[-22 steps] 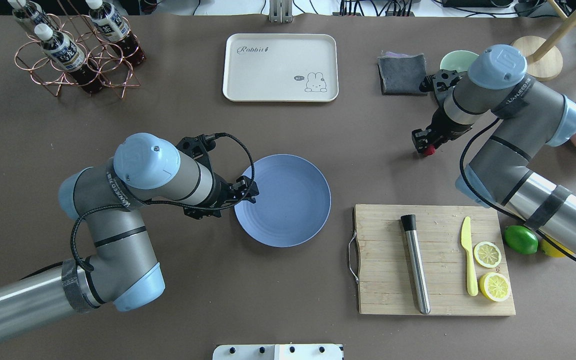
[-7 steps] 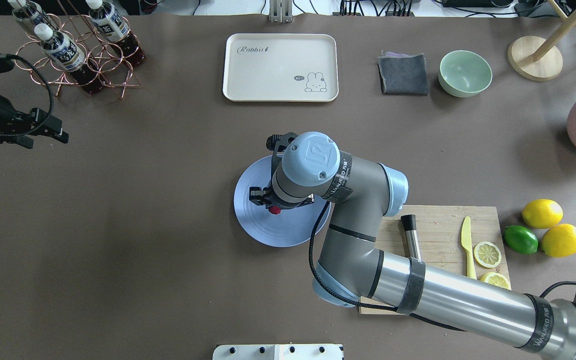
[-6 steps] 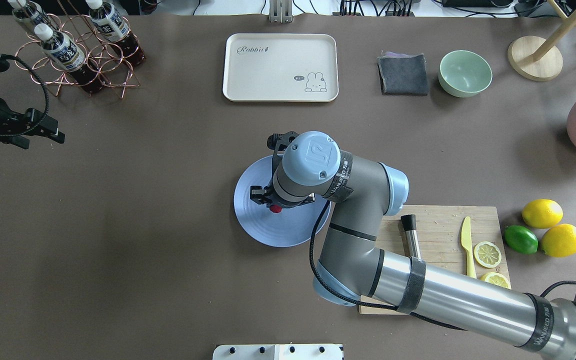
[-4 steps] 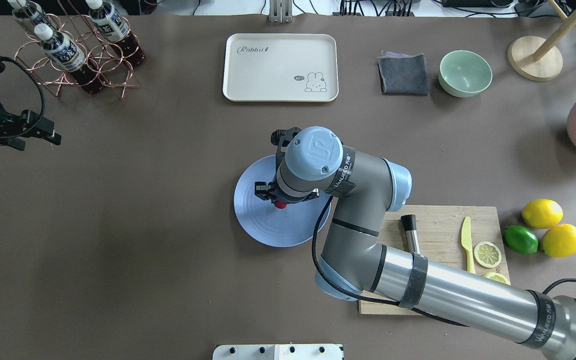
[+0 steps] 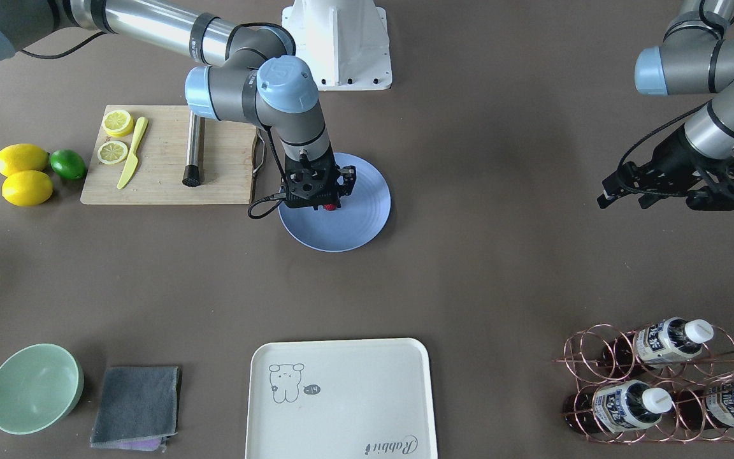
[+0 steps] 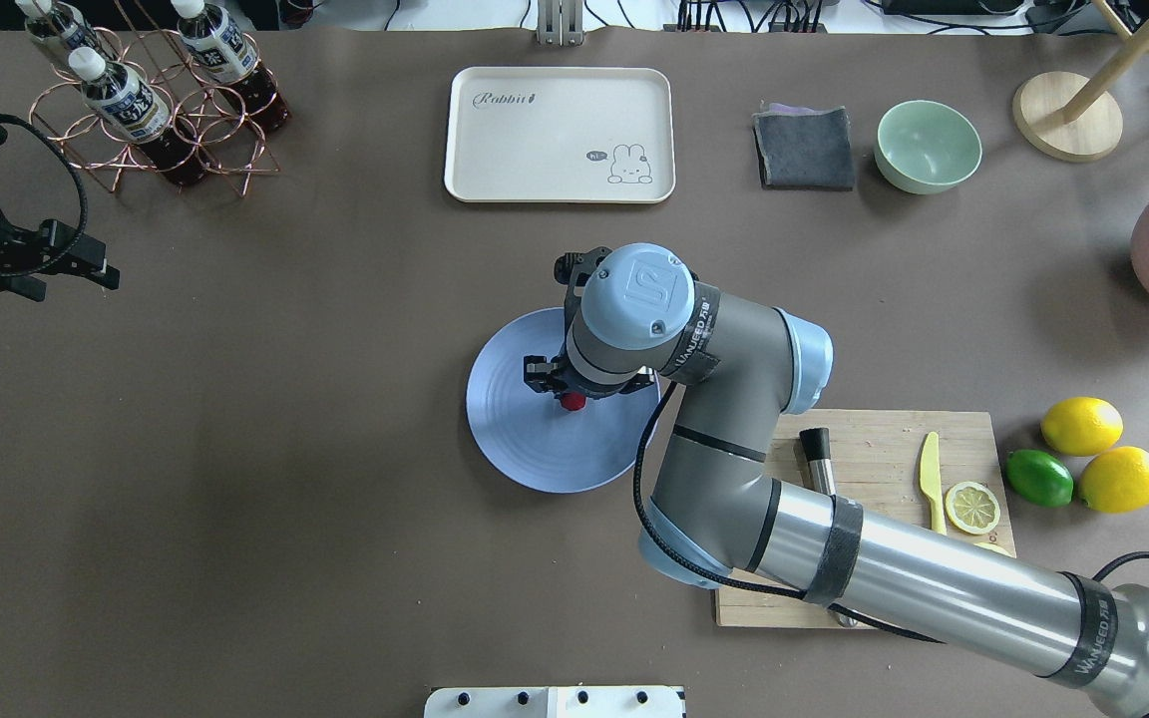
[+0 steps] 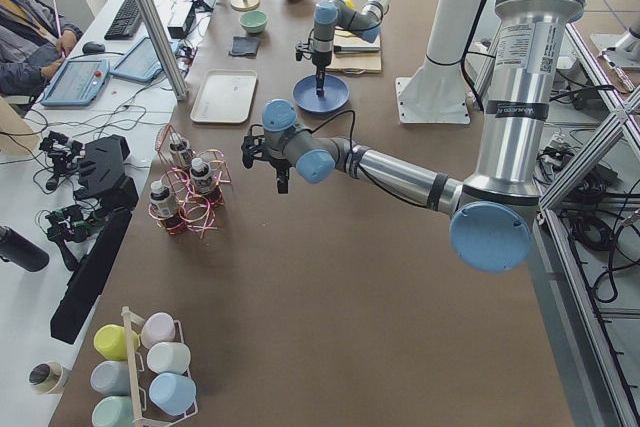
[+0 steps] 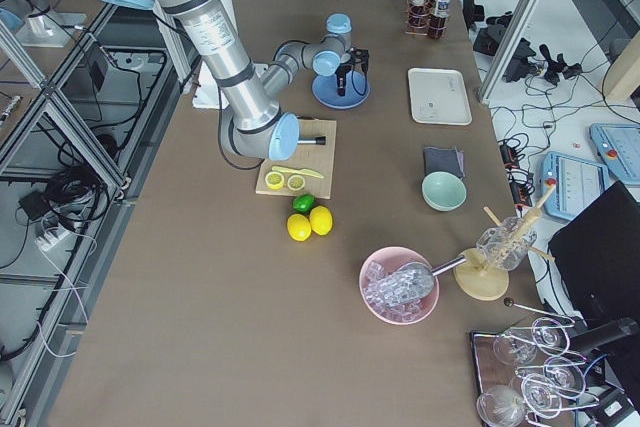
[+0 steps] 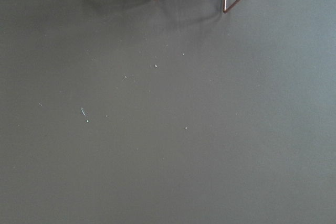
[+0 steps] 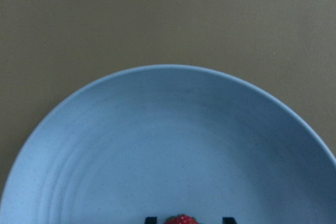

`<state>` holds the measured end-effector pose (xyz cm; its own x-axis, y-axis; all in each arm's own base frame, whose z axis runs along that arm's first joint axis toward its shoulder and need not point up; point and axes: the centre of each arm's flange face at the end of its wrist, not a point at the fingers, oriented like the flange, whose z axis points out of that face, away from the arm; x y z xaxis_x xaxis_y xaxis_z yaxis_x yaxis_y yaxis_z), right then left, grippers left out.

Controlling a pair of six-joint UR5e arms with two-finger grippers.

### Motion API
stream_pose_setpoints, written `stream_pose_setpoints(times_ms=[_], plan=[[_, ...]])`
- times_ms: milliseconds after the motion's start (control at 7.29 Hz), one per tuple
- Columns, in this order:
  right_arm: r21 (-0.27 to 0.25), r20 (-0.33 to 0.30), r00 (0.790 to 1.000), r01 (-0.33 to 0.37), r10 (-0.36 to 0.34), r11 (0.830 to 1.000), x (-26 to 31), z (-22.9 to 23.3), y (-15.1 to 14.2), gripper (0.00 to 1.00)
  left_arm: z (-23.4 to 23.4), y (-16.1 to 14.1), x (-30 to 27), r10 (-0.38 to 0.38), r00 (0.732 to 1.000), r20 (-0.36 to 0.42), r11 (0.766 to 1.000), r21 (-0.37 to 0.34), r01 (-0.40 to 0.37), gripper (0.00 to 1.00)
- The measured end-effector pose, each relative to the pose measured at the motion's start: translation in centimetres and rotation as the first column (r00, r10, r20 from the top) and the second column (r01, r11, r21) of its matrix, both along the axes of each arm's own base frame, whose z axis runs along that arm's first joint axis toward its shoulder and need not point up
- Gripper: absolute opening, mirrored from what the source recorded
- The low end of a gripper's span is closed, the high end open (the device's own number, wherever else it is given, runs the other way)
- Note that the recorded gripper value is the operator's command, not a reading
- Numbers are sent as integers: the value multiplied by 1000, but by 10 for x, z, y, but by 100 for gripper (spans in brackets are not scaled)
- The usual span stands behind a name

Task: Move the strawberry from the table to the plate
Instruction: 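Open the right gripper to release the strawberry onto the plate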

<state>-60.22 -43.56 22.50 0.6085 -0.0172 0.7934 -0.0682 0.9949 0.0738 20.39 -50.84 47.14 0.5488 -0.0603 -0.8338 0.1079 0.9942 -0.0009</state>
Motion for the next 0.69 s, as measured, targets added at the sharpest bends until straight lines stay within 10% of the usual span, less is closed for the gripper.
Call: stream_pose_setpoints(times_ms=[685], plan=[[78,-21,995,102,-101,992,236,61,-82,100,-36,-11,-68,-67,998,-20,998,10,67,95]])
